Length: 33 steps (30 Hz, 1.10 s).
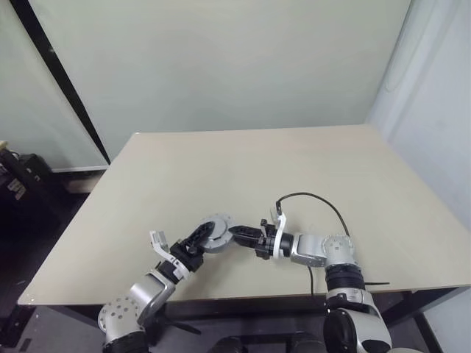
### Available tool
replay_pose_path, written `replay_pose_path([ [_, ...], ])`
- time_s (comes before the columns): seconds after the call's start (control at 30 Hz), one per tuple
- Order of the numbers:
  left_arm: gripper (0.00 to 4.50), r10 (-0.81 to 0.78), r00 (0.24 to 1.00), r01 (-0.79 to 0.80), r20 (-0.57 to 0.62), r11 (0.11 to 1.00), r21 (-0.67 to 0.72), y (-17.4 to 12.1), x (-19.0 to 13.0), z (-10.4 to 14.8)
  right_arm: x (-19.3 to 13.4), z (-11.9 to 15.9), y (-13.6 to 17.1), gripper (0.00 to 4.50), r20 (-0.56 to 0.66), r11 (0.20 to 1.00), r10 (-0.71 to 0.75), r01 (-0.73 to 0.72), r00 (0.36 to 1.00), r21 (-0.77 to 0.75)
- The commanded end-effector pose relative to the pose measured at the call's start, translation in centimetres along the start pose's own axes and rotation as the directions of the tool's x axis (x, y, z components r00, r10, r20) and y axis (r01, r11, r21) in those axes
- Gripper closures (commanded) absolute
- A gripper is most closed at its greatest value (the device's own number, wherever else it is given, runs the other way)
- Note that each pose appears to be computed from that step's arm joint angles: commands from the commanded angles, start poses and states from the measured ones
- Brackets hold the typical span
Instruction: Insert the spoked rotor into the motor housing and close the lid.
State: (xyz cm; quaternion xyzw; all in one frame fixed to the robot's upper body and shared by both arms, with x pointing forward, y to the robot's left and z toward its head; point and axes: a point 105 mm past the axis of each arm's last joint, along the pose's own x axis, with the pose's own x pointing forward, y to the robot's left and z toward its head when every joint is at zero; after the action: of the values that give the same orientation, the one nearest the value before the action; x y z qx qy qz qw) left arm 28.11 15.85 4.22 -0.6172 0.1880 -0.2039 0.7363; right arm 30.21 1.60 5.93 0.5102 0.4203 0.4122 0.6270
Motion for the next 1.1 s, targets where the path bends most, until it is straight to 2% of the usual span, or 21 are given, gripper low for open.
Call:
replay_pose_path([
  [0.03, 2.28, -0.013, 0.999, 0.015, -0.034, 0.999, 0.046, -1.2, 0.5, -0.6, 2.2, -1.2, 3.0, 2.26, -0.029, 0.992, 0.121, -0.121, 0.992, -0.022],
  [0.1, 2.46, -0.014, 0.999, 0.016, -0.03, 0.999, 0.046, -1.2, 0.6, -0.6, 2.3, -0.9, 2.9, 1.59, -0.008, 0.993, 0.116, -0.116, 0.993, -0.011],
  [0.23, 2.48, -0.02, 1.0, 0.021, -0.015, 0.999, 0.049, -1.4, 0.7, -0.5, 2.3, 0.6, 1.6, 0.16, 0.091, 0.999, 0.027, -0.03, 0.995, 0.028],
  [0.47, 2.49, -0.007, 0.999, 0.003, 0.05, 0.996, 0.086, -1.2, 0.7, 0.4, 2.1, 1.2, 1.0, 0.15, 0.129, 0.991, -0.036, 0.052, 0.991, -0.121],
  [0.53, 2.49, 0.008, 0.992, -0.025, 0.124, 0.99, 0.139, -1.3, 0.5, 2.0, 1.8, 1.8, 0.8, 0.15, 0.183, 0.956, -0.066, 0.114, 0.981, -0.269],
  [0.67, 2.49, 0.048, 0.948, -0.14, 0.315, 0.95, 0.277, -1.4, -0.5, 6.4, 1.5, 2.0, 1.1, 0.15, 0.212, 0.832, -0.057, 0.164, 0.976, -0.531],
  [0.8, 2.49, 0.133, 0.875, -0.362, 0.466, 0.819, 0.445, -0.4, -1.9, 10.5, 1.2, 1.6, 1.3, 0.15, 0.2, 0.697, -0.05, 0.177, 0.979, -0.695],
  [0.97, 2.49, 0.13, 0.796, -0.463, 0.591, 0.76, 0.457, -0.1, -3.1, 14.4, 1.0, 1.3, 1.0, 0.15, 0.214, 0.523, -0.072, 0.22, 0.974, -0.824],
  [1.1, 2.49, 0.17, 0.78, -0.51, 0.602, 0.73, 0.455, 1.1, -3.0, 15.1, 0.9, 1.0, 0.5, 0.15, 0.213, 0.441, -0.091, 0.231, 0.973, -0.867],
])
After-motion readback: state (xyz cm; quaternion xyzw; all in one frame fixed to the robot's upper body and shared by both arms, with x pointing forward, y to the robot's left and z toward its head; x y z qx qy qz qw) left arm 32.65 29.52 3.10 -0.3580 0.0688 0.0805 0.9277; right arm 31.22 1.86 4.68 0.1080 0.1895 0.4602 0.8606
